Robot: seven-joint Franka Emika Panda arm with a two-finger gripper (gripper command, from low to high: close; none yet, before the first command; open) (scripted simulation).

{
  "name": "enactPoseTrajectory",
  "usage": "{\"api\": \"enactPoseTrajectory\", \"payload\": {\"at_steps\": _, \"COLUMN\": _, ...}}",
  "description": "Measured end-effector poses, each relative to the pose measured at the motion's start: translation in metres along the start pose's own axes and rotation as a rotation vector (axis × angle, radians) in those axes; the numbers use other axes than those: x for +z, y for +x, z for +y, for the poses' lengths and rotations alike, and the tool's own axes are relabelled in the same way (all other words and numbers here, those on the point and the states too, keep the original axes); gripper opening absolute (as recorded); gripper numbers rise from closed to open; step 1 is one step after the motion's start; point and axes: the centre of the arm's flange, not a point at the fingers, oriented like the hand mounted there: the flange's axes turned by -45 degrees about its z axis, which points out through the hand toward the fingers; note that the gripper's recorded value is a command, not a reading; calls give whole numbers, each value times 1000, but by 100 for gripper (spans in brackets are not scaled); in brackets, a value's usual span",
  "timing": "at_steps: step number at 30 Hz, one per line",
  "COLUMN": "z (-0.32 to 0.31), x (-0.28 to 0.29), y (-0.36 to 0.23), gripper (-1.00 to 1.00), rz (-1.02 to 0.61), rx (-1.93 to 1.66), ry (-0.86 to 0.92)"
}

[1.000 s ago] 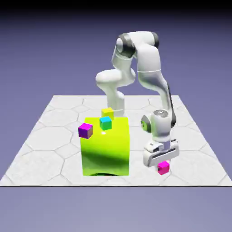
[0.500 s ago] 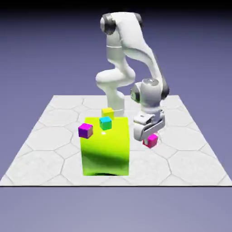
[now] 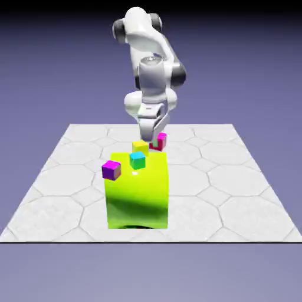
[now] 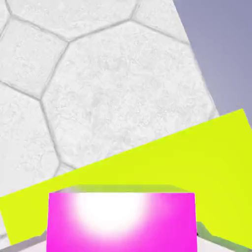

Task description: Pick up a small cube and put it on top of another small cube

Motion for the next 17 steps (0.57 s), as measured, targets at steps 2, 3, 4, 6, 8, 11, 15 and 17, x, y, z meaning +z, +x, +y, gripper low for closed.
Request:
{"api": "enactPoseTrajectory", "payload": {"at_steps": 2, "z": -10, "x": -12, "y": -19, "gripper": -100, "rz": 16, "rx": -41, "ry": 0}}
{"api": "enactPoseTrajectory", "payload": {"at_steps": 3, "z": -16, "x": -18, "y": -29, "gripper": -100, "rz": 25, "rx": -63, "ry": 0}}
{"api": "enactPoseTrajectory", "payload": {"at_steps": 4, "z": -21, "x": -23, "y": -38, "gripper": -100, "rz": 33, "rx": -84, "ry": 0}}
{"api": "enactPoseTrajectory", "payload": {"at_steps": 6, "z": -34, "x": -31, "y": -57, "gripper": -100, "rz": 51, "rx": -129, "ry": -1}}
{"api": "enactPoseTrajectory", "payload": {"at_steps": 8, "z": -43, "x": -37, "y": -69, "gripper": -100, "rz": 65, "rx": -161, "ry": -3}}
{"api": "enactPoseTrajectory", "payload": {"at_steps": 11, "z": -40, "x": -6, "y": -69, "gripper": -100, "rz": 63, "rx": -160, "ry": -3}}
{"api": "enactPoseTrajectory", "payload": {"at_steps": 15, "z": -42, "x": 33, "y": -68, "gripper": 100, "rz": 64, "rx": -161, "ry": -4}}
{"api": "enactPoseTrajectory", "payload": {"at_steps": 17, "z": -41, "x": 19, "y": -69, "gripper": 100, "rz": 64, "rx": -161, "ry": -4}}
